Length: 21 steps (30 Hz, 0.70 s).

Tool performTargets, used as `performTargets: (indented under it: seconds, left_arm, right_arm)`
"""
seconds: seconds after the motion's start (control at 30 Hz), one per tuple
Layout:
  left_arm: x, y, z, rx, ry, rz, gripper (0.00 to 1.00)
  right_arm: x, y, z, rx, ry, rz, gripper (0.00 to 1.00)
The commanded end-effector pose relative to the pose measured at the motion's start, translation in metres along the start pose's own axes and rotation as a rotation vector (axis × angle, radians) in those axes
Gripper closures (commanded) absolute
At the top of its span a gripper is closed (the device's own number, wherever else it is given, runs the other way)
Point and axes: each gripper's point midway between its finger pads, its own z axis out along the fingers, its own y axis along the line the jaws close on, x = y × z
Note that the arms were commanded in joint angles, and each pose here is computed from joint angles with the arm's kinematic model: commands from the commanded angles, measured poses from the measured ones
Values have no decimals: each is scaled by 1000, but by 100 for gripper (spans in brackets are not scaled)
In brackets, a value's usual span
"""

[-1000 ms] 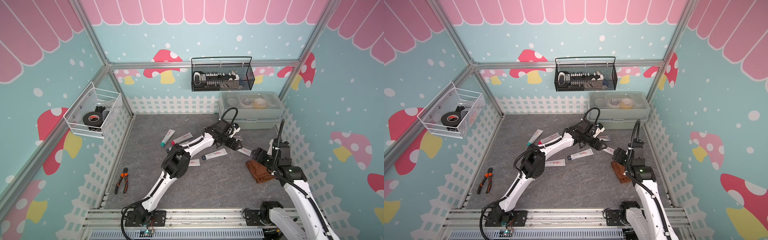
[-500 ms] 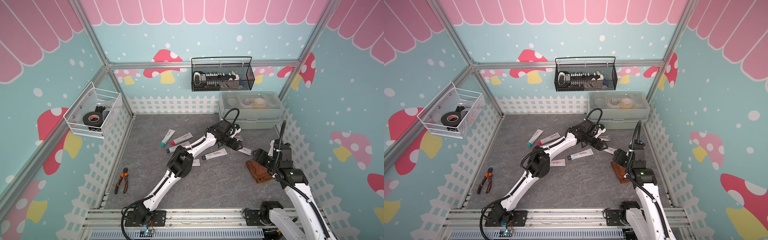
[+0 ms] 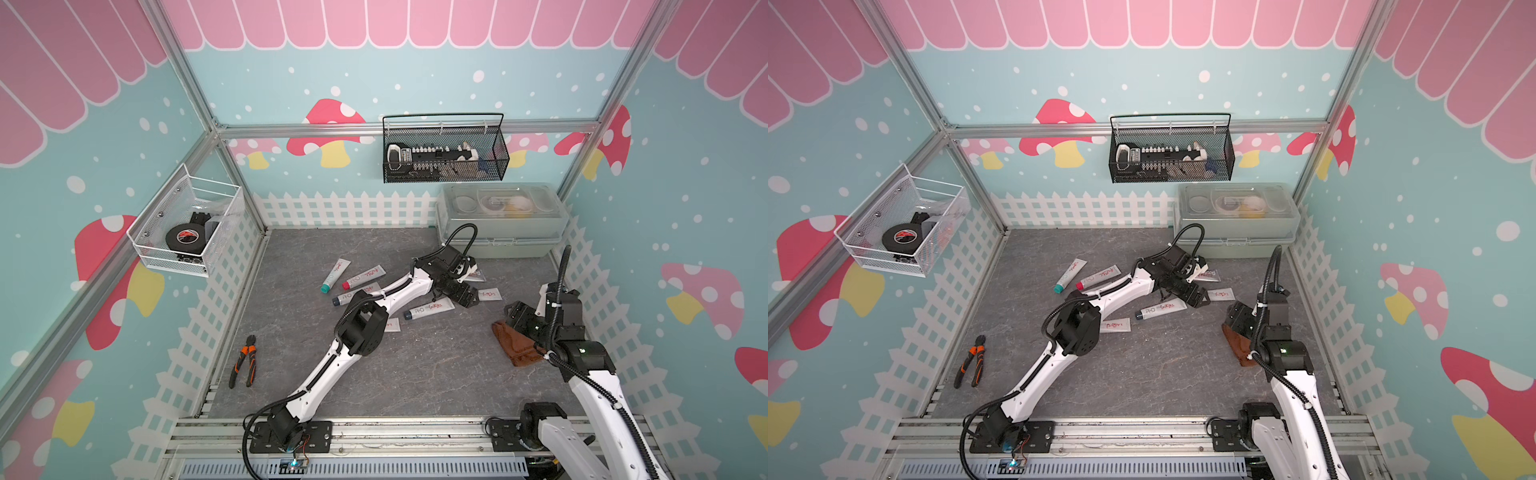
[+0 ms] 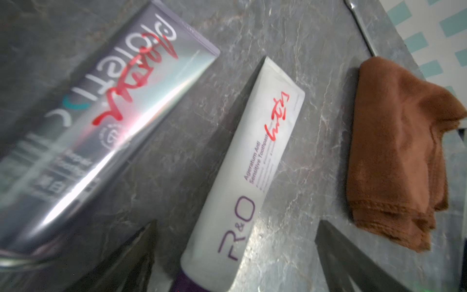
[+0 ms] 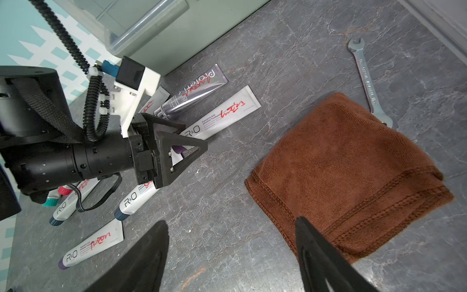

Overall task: Wipe the surface of the toothpaste tube
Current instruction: Move the toothpaste to the center of the board.

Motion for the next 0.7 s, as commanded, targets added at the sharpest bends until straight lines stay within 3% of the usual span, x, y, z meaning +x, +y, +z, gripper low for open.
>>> performTargets:
  seconds: [0.0, 0.2, 0.37, 0.43, 0.53, 0.67]
  left_arm:
    - [7, -1, -9, -92, 28, 37, 6]
    - [13, 3, -6, -156, 42, 55, 26]
    - [19, 1, 0, -175, 55, 76, 58]
    - [18, -1, -1, -163, 54, 72, 66]
    - [15, -7, -5, -144, 41, 69, 72]
    - [3, -23, -20, -108, -14, 74, 73]
  right_arm:
    - [5, -3, -1, 2, 6, 6, 24]
    - [5, -3, -2, 0, 3, 8, 30]
    - [7, -3, -2, -1, 4, 11, 34]
    - [7, -3, -2, -5, 4, 11, 34]
    - [8, -4, -2, -5, 5, 11, 34]
    - [11, -6, -1, 5, 9, 8, 35]
